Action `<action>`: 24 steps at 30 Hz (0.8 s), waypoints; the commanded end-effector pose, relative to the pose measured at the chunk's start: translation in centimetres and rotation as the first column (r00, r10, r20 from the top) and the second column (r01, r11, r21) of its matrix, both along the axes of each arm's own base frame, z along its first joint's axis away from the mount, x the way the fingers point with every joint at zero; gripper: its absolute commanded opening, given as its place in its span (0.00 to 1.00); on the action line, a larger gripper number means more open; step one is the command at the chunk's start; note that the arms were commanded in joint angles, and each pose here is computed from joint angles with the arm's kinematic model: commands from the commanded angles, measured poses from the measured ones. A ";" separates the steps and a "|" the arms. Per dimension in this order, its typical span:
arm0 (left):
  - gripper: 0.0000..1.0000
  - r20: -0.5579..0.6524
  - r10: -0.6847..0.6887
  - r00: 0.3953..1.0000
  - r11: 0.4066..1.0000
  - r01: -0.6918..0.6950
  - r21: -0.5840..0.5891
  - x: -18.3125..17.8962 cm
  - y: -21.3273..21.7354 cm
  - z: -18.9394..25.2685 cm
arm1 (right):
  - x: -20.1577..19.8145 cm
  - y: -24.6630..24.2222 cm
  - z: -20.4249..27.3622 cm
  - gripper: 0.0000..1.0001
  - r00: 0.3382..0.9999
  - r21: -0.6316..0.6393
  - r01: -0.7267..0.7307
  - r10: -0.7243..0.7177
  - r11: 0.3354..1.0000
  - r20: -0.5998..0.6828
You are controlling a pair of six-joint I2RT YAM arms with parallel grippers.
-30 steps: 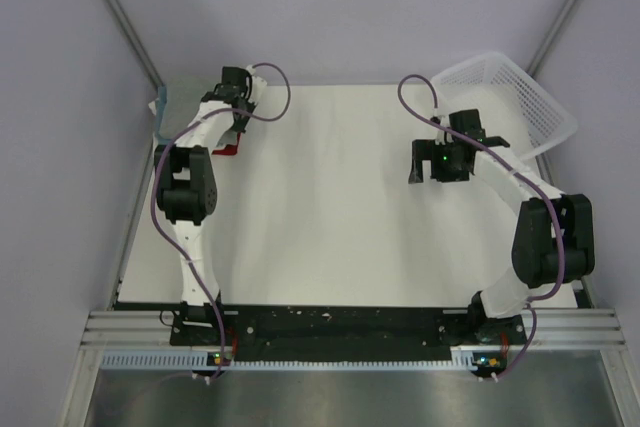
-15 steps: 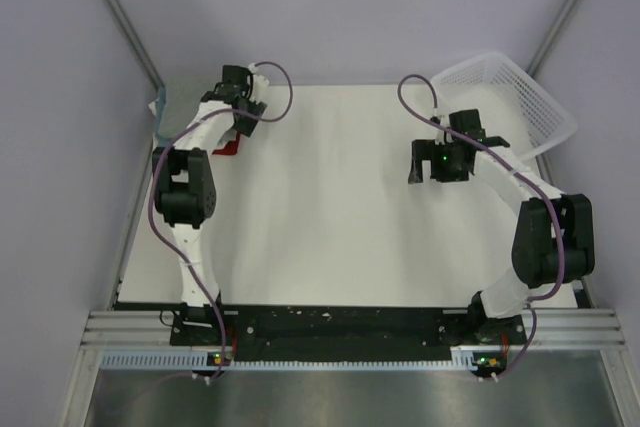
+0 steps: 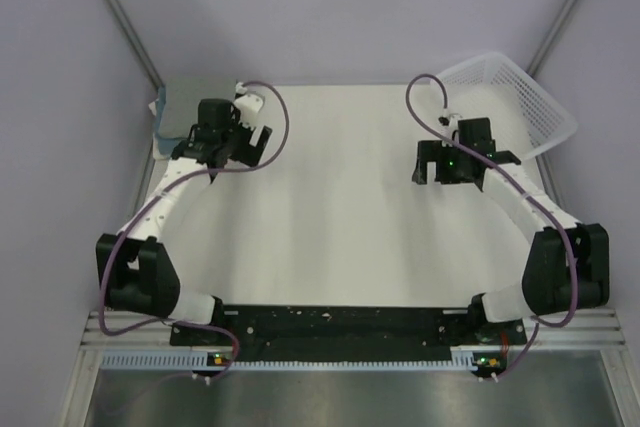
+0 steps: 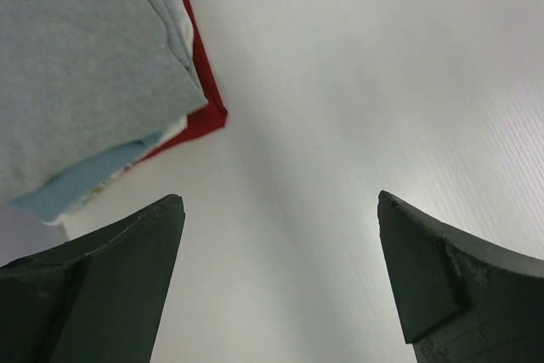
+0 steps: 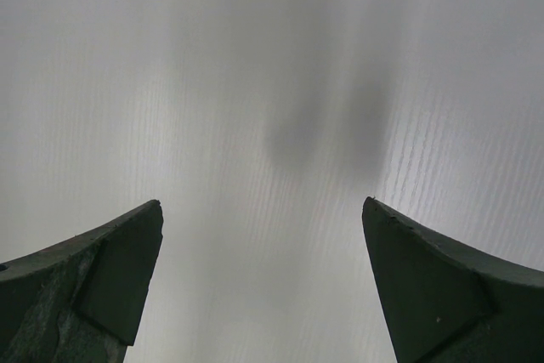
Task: Fold and stack the t-shirts
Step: Put the neatly folded tshirt into the corner of the board with the left arm
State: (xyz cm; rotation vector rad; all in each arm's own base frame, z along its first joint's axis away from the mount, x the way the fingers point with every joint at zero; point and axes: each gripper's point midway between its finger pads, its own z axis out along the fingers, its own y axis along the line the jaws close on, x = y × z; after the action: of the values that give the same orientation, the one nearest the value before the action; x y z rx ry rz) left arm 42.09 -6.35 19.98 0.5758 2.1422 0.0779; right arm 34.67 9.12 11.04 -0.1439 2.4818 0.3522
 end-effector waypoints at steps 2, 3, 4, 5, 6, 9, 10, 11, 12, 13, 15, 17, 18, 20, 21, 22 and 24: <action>0.99 0.113 0.021 0.993 0.993 -0.007 -0.122 -3.2 -0.2 -1.1 | 1.2 0.0 4.1 0.99 0.969 0.051 0.053 -0.064 0.997 0.237; 0.99 0.149 0.031 0.988 0.991 -0.011 -0.134 -3.6 0.1 -0.9 | 1.2 -0.1 4.3 0.99 0.963 0.059 0.061 -0.075 0.996 0.260; 0.99 0.173 0.047 0.984 0.989 -0.023 -0.144 -4.0 0.6 -1.4 | 1.1 -0.2 4.4 0.99 0.954 0.065 0.070 -0.086 0.995 0.287; 0.99 0.185 0.066 0.980 0.987 -0.037 -0.155 -4.5 1.1 -2.1 | 0.9 -0.3 4.5 0.99 0.946 0.068 0.070 -0.088 0.995 0.313; 0.99 0.180 0.084 0.980 0.985 -0.055 -0.161 -4.9 1.9 -3.1 | 0.9 -0.6 4.3 0.99 0.937 0.066 0.076 -0.094 0.995 0.336; 0.99 0.232 0.129 0.964 0.965 -0.069 -0.252 -5.5 3.2 -4.2 | 0.5 -1.6 3.9 0.99 0.903 0.064 0.119 -0.135 0.991 0.409; 0.99 0.239 0.136 0.962 0.956 -0.064 -0.287 -5.8 3.4 -4.8 | 0.5 -2.3 4.3 0.99 0.878 0.061 0.147 -0.159 0.987 0.451; 0.99 0.250 0.157 0.955 0.943 -0.069 -0.327 -5.9 4.0 -5.1 | 0.3 -2.7 4.0 0.99 0.863 0.058 0.166 -0.173 0.984 0.474; 0.99 0.243 0.178 0.953 0.932 -0.085 -0.351 -6.5 4.3 -6.2 | 0.0 -3.2 3.5 0.99 0.846 0.060 0.181 -0.186 0.982 0.500; 0.99 0.254 0.222 0.941 0.922 -0.117 -0.370 -6.5 4.9 -6.4 | 0.0 -3.9 3.8 0.99 0.816 0.060 0.218 -0.215 0.974 0.536; 0.99 0.253 0.308 0.917 0.903 -0.198 -0.381 -6.4 6.2 -7.0 | -0.4 -4.7 3.6 0.99 0.773 0.067 0.248 -0.238 0.967 0.588; 0.99 0.257 0.366 0.894 0.890 -0.255 -0.379 -6.4 7.3 -7.6 | -0.9 -5.1 3.3 0.99 0.750 0.069 0.256 -0.244 0.964 0.614; 0.99 0.260 0.376 0.889 0.887 -0.265 -0.377 -6.5 7.5 -8.1 | -1.0 -5.2 3.6 0.99 0.736 0.066 0.258 -0.241 0.964 0.633; 0.99 0.278 0.349 0.895 0.900 -0.238 -0.365 -6.8 7.2 -8.8 | -1.3 -5.5 3.3 0.99 0.702 0.057 0.252 -0.223 0.966 0.677; 0.99 0.314 0.334 0.889 0.908 -0.214 -0.361 -6.7 7.1 -8.5 | -1.5 -5.5 3.3 0.99 0.681 0.058 0.247 -0.216 0.967 0.699; 0.99 0.322 0.329 0.887 0.909 -0.205 -0.364 -6.7 7.0 -8.4 | -1.8 -5.9 3.0 0.99 0.654 0.060 0.259 -0.220 0.964 0.724; 0.99 0.311 0.311 0.898 0.910 -0.186 -0.372 -7.0 6.5 -8.3 | -2.7 -6.3 2.4 0.99 0.601 0.079 0.267 -0.230 0.961 0.766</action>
State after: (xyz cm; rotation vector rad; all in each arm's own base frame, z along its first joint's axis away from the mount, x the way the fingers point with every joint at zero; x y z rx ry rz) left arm 33.91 0.51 8.72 0.0600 1.9411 -0.0167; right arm 31.83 3.94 10.37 0.0265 1.8661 0.1175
